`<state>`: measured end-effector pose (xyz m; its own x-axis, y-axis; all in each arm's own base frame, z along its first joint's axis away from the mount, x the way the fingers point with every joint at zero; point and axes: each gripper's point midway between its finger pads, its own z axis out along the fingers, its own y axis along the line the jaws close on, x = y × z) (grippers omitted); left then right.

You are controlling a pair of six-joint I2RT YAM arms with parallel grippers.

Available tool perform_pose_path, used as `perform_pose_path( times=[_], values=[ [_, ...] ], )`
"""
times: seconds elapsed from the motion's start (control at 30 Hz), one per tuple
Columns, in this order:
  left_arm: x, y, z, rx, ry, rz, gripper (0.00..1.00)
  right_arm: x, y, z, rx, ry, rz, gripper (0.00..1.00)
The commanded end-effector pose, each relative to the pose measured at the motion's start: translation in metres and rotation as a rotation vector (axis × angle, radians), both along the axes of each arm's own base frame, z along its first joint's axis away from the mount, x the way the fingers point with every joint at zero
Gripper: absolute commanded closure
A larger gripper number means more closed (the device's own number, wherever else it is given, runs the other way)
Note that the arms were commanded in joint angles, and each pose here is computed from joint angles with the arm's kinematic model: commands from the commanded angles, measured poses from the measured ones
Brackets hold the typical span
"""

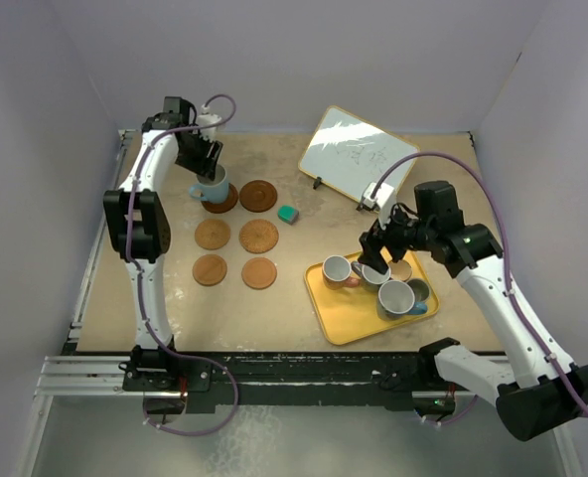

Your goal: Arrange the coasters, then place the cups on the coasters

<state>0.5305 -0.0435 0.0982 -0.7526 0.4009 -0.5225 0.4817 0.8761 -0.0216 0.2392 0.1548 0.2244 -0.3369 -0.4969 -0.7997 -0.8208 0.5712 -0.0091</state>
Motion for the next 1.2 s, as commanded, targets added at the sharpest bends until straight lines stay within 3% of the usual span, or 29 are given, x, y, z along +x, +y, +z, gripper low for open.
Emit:
perform_pose_path(
  times=[0.0,0.27,0.47,0.87,1.17],
  values=[
    [0.005,-0.006,0.087,-0.051,-0.196,-0.022,0.42,-0.015,-0.023,-0.005,-0.147,-0.001,0.046,0.18],
    [-0.035,-0.023,0.153,-0.163,-0.374,-0.03,0.28,-0.039,-0.071,-0.035,-0.401,0.036,0.037,0.19],
    [-0.084,-0.04,0.169,-0.242,-0.452,-0.106,0.24,-0.055,-0.104,-0.055,-0.602,0.019,0.133,0.21],
    [-0.125,-0.051,0.166,-0.301,-0.489,-0.151,0.24,-0.039,-0.094,-0.096,-0.658,0.098,0.327,0.32],
    [-0.129,-0.053,0.156,-0.315,-0.469,-0.143,0.24,-0.042,-0.092,-0.124,-0.647,0.182,0.318,0.51]
  ],
)
